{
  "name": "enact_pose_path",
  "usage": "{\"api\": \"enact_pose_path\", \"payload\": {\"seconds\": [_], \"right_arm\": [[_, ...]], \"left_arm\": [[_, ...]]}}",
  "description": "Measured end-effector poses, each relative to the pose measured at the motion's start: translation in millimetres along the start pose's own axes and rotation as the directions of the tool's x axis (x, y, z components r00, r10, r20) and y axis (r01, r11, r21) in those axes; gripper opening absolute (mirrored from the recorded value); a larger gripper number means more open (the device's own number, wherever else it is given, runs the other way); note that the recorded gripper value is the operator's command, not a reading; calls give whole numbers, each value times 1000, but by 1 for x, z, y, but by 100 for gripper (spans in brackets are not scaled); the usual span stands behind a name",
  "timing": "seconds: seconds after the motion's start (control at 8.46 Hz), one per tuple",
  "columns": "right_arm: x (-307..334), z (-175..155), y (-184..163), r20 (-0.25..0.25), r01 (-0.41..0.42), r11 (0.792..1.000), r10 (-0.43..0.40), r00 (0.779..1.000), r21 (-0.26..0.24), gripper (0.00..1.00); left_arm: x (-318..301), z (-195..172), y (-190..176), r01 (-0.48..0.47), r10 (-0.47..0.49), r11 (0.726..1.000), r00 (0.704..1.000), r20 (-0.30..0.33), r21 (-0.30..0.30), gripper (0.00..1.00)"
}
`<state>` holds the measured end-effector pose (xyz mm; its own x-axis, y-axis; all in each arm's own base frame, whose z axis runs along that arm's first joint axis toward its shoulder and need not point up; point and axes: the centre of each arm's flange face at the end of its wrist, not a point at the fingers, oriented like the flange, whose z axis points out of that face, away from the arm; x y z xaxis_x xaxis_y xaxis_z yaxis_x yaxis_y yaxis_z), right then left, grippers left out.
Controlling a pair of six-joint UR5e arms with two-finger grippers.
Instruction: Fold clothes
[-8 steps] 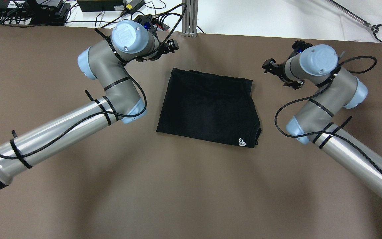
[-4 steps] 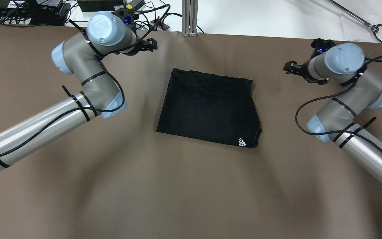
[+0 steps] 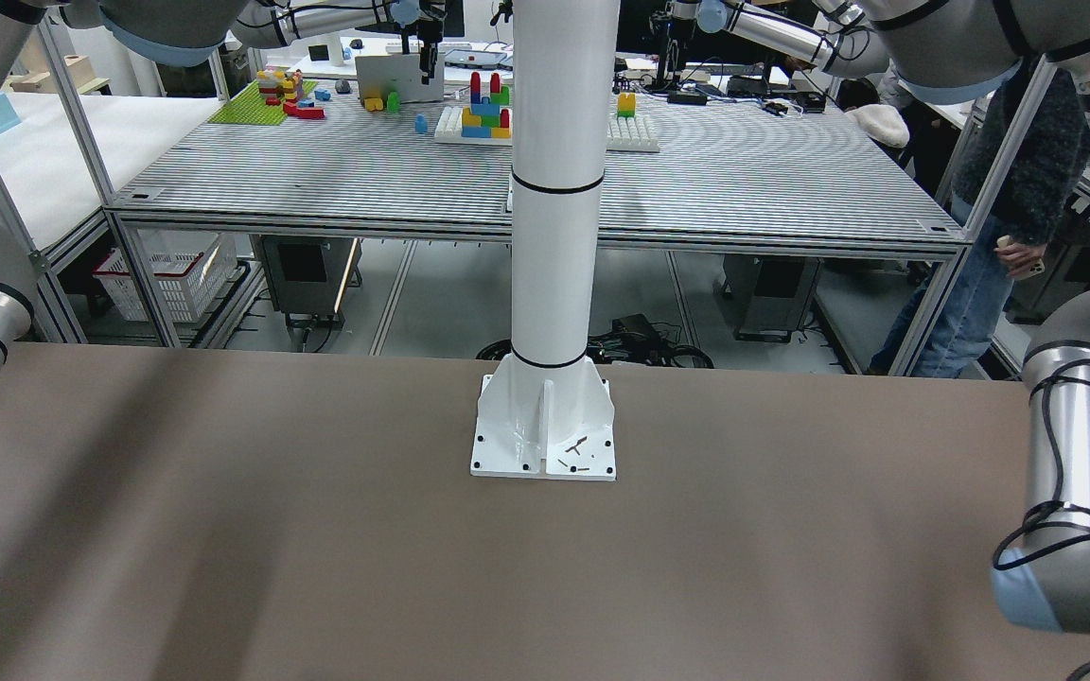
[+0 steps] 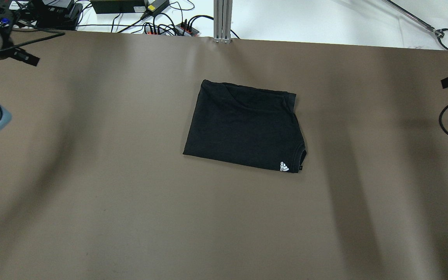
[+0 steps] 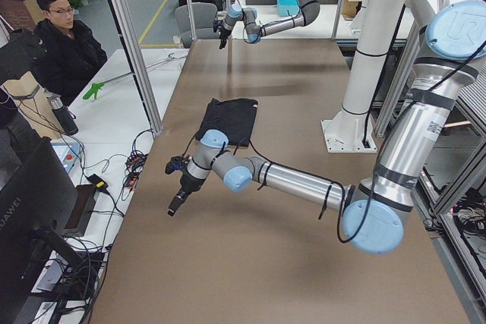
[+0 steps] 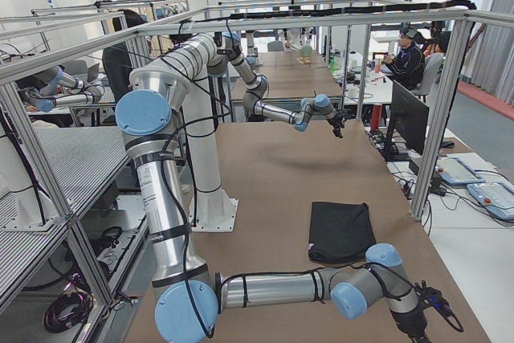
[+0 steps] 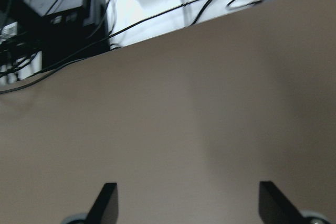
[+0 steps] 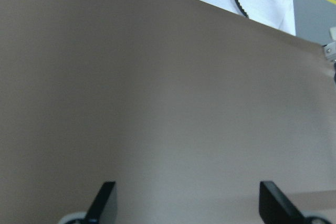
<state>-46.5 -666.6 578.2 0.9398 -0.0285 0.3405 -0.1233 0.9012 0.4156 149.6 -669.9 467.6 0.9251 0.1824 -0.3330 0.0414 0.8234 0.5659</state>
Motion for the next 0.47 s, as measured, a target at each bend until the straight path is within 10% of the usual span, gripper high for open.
{"api": "enact_pose_path", "payload": {"seconds": [0.47], "right_arm": [[66,-11,8,-43,83,997,-83,996,1,95]], "left_arm": [[-72,-47,107,-62,62,998,997,45,0,94]]}}
